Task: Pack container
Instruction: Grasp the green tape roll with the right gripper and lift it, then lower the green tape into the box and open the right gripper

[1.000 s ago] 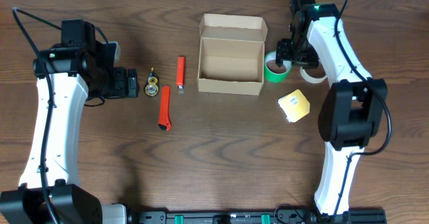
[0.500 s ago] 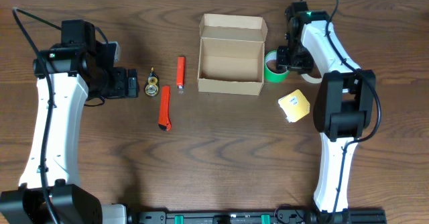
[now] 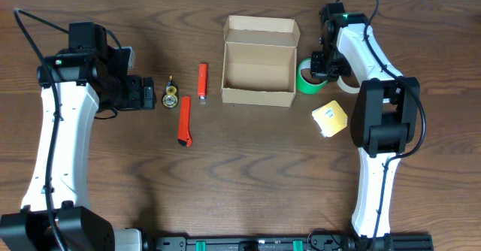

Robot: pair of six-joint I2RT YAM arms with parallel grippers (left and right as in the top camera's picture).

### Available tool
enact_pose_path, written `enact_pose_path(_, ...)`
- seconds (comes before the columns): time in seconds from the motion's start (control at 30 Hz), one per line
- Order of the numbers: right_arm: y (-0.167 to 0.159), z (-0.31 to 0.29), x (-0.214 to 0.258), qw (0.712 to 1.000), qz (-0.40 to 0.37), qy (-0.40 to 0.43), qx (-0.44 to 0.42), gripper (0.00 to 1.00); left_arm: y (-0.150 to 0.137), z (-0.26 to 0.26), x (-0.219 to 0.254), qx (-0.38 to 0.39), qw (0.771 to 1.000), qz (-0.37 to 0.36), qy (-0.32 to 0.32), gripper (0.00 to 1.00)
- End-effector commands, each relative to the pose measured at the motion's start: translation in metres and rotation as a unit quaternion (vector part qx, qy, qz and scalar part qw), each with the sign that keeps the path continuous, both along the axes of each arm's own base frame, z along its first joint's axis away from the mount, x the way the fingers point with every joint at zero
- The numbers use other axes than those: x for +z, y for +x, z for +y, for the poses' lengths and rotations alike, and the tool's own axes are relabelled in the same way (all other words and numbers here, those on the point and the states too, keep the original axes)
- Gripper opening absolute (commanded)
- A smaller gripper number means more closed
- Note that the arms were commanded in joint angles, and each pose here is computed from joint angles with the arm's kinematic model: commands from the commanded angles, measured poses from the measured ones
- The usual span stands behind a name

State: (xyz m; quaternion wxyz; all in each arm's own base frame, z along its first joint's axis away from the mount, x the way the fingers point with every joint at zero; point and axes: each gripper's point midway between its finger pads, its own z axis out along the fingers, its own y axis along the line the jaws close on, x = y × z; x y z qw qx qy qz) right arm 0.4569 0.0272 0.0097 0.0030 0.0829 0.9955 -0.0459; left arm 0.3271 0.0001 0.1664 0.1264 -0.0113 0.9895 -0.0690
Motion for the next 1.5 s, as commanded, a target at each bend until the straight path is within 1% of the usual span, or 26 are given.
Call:
enact_pose_path(0.0, 0.015, -0.003, 0.027, 0.999, -0.032, -0.001, -0.008, 0.01, 0.003, 0.001, 0.004, -0.004, 1.0, -0.004, 0.005, 0.95)
enact_pose_path(0.17, 0.035, 0.002, 0.096, 0.995, -0.094, 0.005, -0.009, 0.01, 0.004, 0.001, 0.004, -0.004, 1.0, -0.004, 0.005, 0.95)
enact_pose_path(0.3, 0.043, 0.015, 0.164, 0.987, -0.161, 0.014, 0.004, 0.01, 0.004, 0.001, 0.004, -0.004, 1.0, -0.004, 0.005, 0.95)
enact_pose_path(0.43, 0.034, 0.04, 0.219, 0.977, -0.211, 0.025, 0.029, 0.01, 0.003, 0.001, 0.004, -0.004, 1.0, -0.004, 0.005, 0.95)
enact_pose_path(0.57, 0.013, 0.074, 0.242, 0.975, -0.218, 0.042, 0.031, 0.01, 0.004, 0.001, 0.004, -0.004, 1.0, -0.004, 0.005, 0.95)
enact_pose_path(0.67, -0.003, 0.101, 0.241, 0.977, -0.202, 0.049, 0.042, 0.01, 0.004, 0.001, 0.004, -0.004, 1.0, -0.004, 0.005, 0.95)
enact_pose_path(0.77, -0.013, 0.132, 0.235, 0.977, -0.193, 0.054, 0.073, 0.01, 0.004, 0.001, 0.004, -0.004, 1.0, -0.004, 0.005, 0.95)
enact_pose_path(0.9, -0.014, 0.166, 0.221, 0.974, -0.194, 0.055, 0.107, 0.01, 0.004, 0.001, 0.004, -0.004, 1.0, -0.004, 0.005, 0.95)
enact_pose_path(1.07, -0.005, 0.194, 0.196, 0.97, -0.194, 0.041, 0.14, 0.01, 0.003, 0.001, 0.004, -0.004, 1.0, -0.004, 0.005, 0.95)
enact_pose_path(1.17, 0.002, 0.201, 0.175, 0.97, -0.185, 0.034, 0.151, 0.01, 0.003, 0.001, 0.004, -0.004, 1.0, -0.004, 0.005, 0.95)
enact_pose_path(1.27, 0.01, 0.197, 0.15, 0.974, -0.17, 0.011, 0.15, 0.01, 0.004, 0.001, 0.004, -0.004, 1.0, -0.004, 0.005, 0.95)
enact_pose_path(1.47, 0.017, 0.193, 0.108, 0.976, -0.131, -0.005, 0.175, 0.01, 0.003, 0.001, 0.004, -0.004, 1.0, -0.004, 0.005, 0.96)
